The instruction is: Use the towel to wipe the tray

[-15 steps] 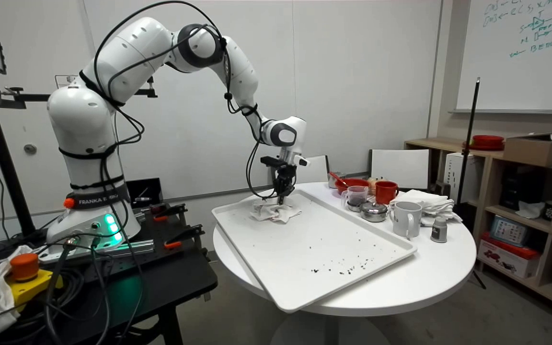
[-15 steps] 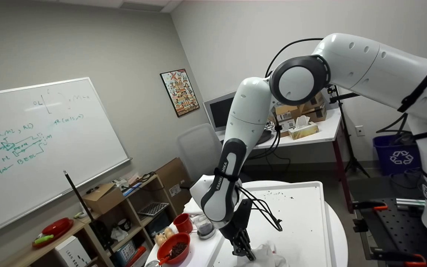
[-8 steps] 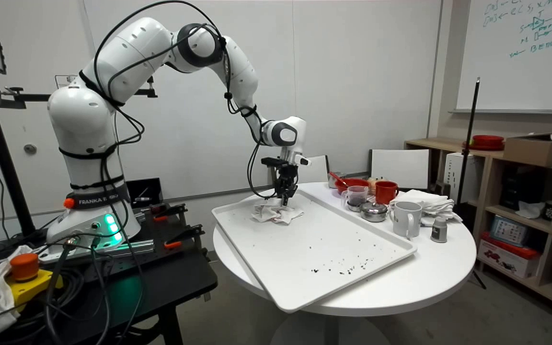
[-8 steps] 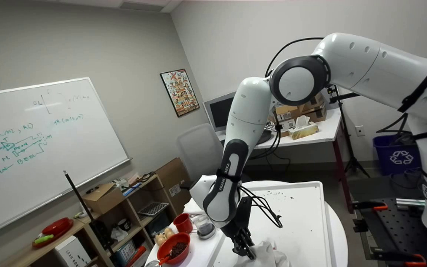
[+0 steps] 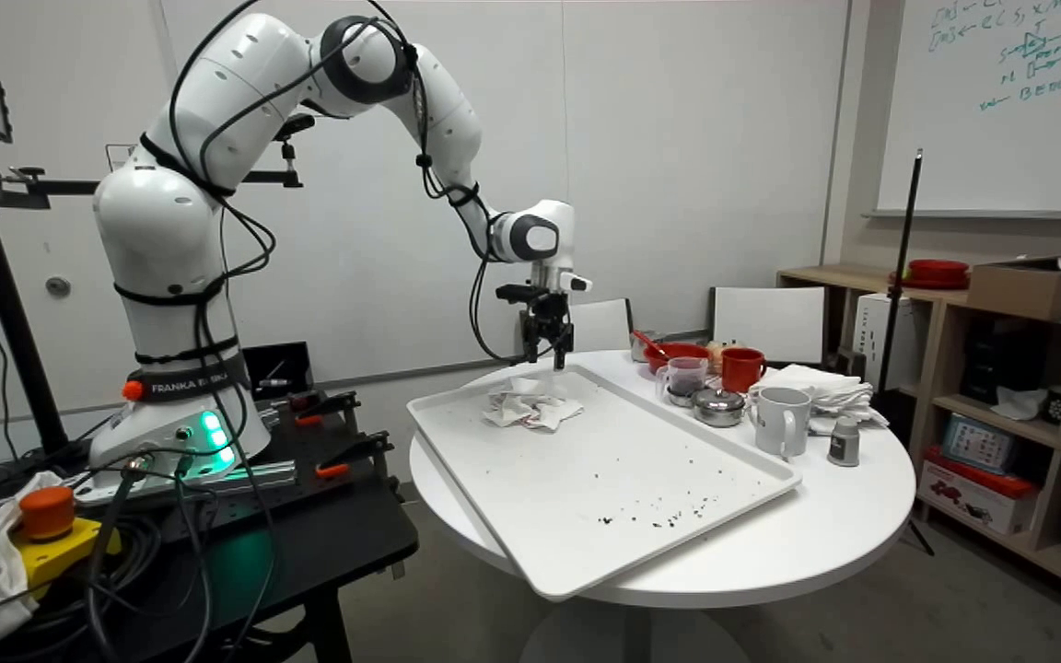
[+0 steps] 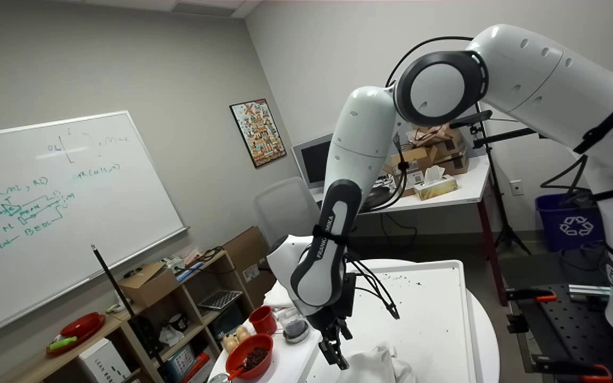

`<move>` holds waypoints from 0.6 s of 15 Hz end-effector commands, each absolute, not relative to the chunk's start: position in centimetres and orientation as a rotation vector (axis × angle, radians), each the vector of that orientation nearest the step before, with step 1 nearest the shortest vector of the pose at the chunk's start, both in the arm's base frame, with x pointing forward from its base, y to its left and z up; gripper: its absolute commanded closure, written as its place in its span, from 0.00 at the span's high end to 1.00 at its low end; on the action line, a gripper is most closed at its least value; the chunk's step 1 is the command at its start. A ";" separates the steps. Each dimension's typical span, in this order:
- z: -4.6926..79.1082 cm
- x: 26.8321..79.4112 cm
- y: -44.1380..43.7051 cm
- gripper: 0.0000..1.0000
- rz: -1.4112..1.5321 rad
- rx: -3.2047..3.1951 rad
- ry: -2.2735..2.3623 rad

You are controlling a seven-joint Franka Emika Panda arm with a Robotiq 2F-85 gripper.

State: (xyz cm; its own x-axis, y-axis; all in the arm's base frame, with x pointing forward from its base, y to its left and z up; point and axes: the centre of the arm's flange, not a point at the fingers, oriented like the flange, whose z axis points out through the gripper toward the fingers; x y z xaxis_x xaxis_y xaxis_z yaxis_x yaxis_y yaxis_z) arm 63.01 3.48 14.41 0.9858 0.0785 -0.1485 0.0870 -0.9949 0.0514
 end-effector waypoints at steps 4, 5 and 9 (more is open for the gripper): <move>20.2 60.3 6.3 1.00 -0.113 3.082 0.190; 21.0 60.0 6.6 1.00 -0.104 3.087 0.194; 24.9 58.9 6.7 1.00 -0.082 3.110 0.159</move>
